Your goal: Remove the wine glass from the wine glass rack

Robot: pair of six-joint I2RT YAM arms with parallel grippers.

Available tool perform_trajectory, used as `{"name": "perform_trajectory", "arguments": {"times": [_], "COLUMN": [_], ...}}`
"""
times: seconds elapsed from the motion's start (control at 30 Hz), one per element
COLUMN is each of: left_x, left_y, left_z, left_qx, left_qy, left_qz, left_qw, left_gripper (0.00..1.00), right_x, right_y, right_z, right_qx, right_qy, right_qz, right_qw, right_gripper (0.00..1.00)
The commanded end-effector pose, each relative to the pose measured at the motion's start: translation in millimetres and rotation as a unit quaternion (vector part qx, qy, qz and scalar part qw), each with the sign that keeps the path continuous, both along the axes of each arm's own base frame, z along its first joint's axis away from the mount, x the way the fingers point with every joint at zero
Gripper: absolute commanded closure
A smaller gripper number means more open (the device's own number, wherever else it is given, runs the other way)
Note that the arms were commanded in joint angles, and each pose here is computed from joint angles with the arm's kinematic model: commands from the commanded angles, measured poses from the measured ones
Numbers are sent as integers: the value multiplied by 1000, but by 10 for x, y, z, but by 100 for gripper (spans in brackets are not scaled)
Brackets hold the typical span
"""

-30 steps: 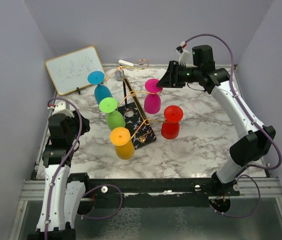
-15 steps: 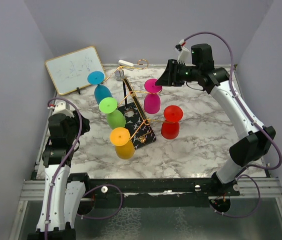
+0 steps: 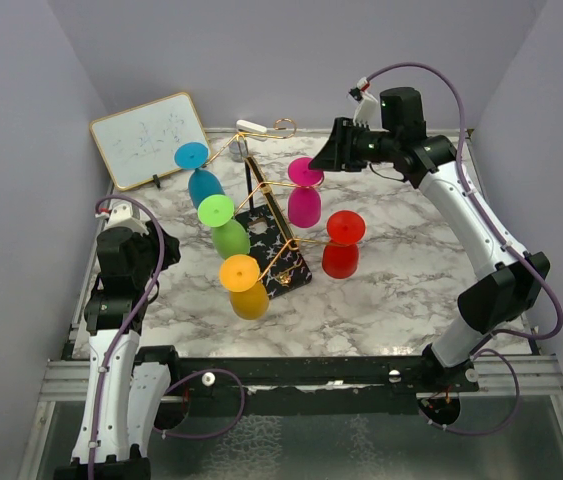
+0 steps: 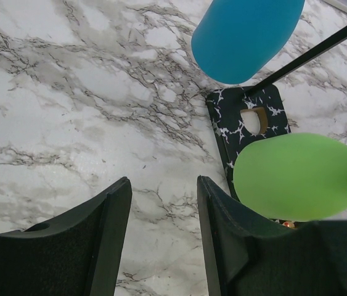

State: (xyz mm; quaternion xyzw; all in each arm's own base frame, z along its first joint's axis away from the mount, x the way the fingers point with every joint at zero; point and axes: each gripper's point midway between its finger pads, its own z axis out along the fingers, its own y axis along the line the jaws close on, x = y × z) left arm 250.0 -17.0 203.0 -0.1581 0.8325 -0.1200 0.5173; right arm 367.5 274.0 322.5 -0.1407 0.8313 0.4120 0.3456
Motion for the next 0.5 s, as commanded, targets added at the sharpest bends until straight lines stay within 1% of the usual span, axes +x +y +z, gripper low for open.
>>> {"name": "perform_trajectory", "arguments": {"times": [0.0,0.13,0.47], "left_x": [24,26,30], "left_y": [3,-1,-5], "left_z": [99,93,80], "left_qx": [-1,-1,-1], "left_qy": [-20,-19,-17], "left_qz": [4,3,2], "left_qw": [1000,1000,1000], "left_gripper": [51,51,51], "right_x": [21,7,-117], "right_y": [36,32,124], "right_z": [274,311,275], "right_qx": [18,20,44], "right_qy": [-45,-51,-36], "right_qz": [-12,-12,25], "right_qw": [999,998,998], "right_gripper": [57,58,58]}}
